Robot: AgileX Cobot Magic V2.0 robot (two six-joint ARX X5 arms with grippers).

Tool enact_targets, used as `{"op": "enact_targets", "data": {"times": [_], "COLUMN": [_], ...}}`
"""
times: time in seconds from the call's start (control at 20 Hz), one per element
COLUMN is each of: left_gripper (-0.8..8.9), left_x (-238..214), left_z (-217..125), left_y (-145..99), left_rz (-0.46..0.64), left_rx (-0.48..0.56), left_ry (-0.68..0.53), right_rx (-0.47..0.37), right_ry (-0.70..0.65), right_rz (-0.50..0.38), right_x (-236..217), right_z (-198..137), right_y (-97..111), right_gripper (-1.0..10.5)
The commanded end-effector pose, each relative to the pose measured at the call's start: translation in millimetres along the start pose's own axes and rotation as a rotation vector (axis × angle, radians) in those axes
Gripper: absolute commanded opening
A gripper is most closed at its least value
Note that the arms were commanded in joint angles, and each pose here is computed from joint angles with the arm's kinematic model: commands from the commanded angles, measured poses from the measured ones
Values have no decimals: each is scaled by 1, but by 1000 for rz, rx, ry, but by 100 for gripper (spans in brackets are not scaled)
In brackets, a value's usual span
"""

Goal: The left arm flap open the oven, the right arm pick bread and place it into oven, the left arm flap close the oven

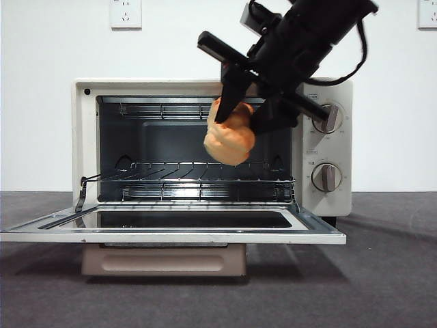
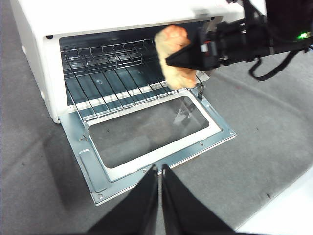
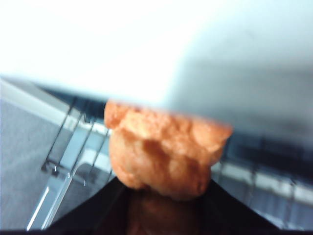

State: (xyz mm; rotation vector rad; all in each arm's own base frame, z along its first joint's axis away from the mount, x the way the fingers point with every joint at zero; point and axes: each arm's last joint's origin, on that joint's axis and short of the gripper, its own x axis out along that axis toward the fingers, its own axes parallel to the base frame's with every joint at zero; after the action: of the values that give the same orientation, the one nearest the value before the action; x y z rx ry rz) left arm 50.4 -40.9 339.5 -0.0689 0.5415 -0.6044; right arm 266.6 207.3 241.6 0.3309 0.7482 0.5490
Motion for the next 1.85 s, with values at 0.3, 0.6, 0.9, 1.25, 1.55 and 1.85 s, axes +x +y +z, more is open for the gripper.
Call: {"op": "enact_targets", "data": {"times": [0.3,0.6,0.9,1.25,1.55,1.85], "left_gripper": [19,19,19,19,16,14], "left_x": [-4,-4,-4,-3,7,45], "left_z": [5,5,5,5,7,13], "left_y": [-2,-2,-2,-2,-2,-6], "left_rz": [-10,-9,-9,-4,18,-66], "left_rx": [1,18,30,55,35,12], "left_ry": [-27,-27,-27,-27,25,202], "right_rx": [36,51,51,42,-121,-266], "right_ry": [-76,-94,-89,-50,44,76], "right_rz": [-70,-79,-81,-72,-3,15], "right_x": [19,24,25,2,-72,-164], "right_z": [2,1,1,2,-8,-20], "right_y": [-1,-2,-3,7,41,40], "right_gripper": [149,151,406,410,410,410]}}
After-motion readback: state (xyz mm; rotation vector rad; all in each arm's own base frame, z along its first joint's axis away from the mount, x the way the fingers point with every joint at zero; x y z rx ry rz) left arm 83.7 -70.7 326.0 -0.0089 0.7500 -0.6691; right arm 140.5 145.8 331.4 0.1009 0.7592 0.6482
